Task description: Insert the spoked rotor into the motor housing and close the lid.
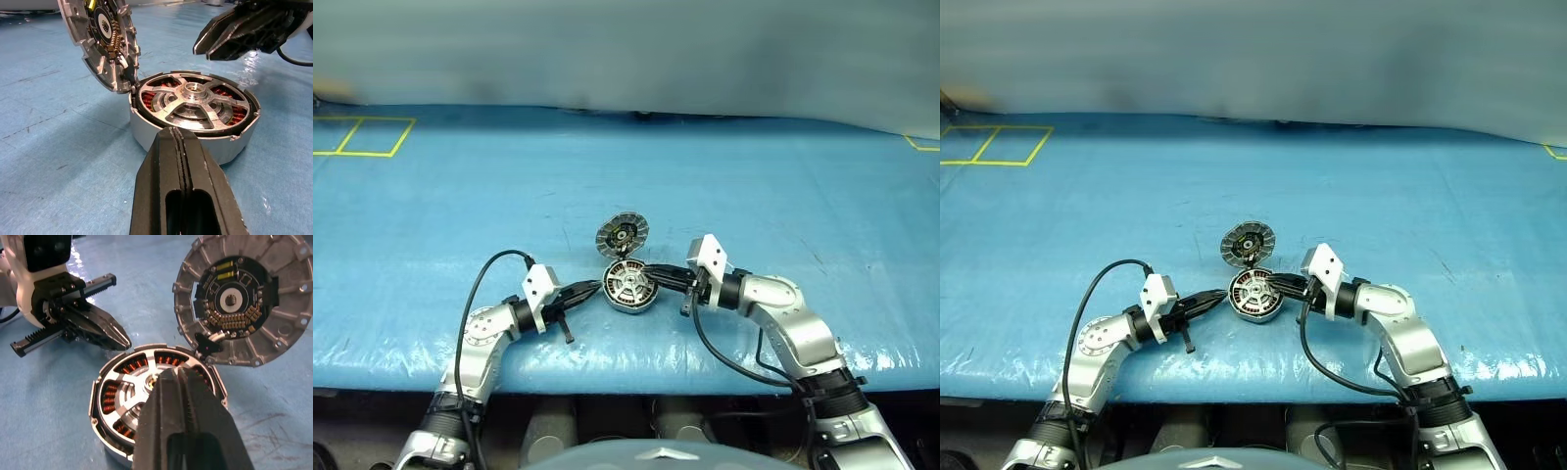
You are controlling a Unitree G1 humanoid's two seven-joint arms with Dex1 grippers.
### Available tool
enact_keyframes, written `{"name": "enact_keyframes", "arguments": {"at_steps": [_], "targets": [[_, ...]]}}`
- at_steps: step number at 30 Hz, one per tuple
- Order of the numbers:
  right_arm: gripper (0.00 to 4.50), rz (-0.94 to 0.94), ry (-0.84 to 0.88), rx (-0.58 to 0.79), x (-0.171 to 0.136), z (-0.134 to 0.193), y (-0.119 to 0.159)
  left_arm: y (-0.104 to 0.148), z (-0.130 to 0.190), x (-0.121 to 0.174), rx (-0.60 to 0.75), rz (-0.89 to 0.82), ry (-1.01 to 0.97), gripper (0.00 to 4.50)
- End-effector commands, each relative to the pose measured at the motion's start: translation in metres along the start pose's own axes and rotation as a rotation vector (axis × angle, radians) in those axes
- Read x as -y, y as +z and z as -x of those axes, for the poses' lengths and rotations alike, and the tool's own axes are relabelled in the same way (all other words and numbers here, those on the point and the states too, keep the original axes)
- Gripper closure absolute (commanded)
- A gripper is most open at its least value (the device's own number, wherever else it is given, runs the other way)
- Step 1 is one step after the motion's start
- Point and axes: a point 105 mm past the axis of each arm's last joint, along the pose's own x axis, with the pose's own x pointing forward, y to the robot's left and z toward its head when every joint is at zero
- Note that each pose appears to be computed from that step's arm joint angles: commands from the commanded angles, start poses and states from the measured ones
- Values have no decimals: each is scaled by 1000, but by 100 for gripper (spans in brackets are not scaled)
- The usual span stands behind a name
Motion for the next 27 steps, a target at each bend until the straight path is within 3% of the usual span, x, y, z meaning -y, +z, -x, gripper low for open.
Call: {"name": "enact_keyframes", "arguments": {"at_steps": [1,20,22,27], "targets": [[447,20,20,34,-4,-10,8,10,3,-3,28,-35,17,450],[447,131,-10,-209,-5,-23,-39,10,4,-4,20,-52,34,450],[447,126,-8,-184,-7,-24,-35,10,4,-4,19,-52,33,450],[447,32,-55,82,0,-23,14,10,4,-5,18,-53,34,450]]}}
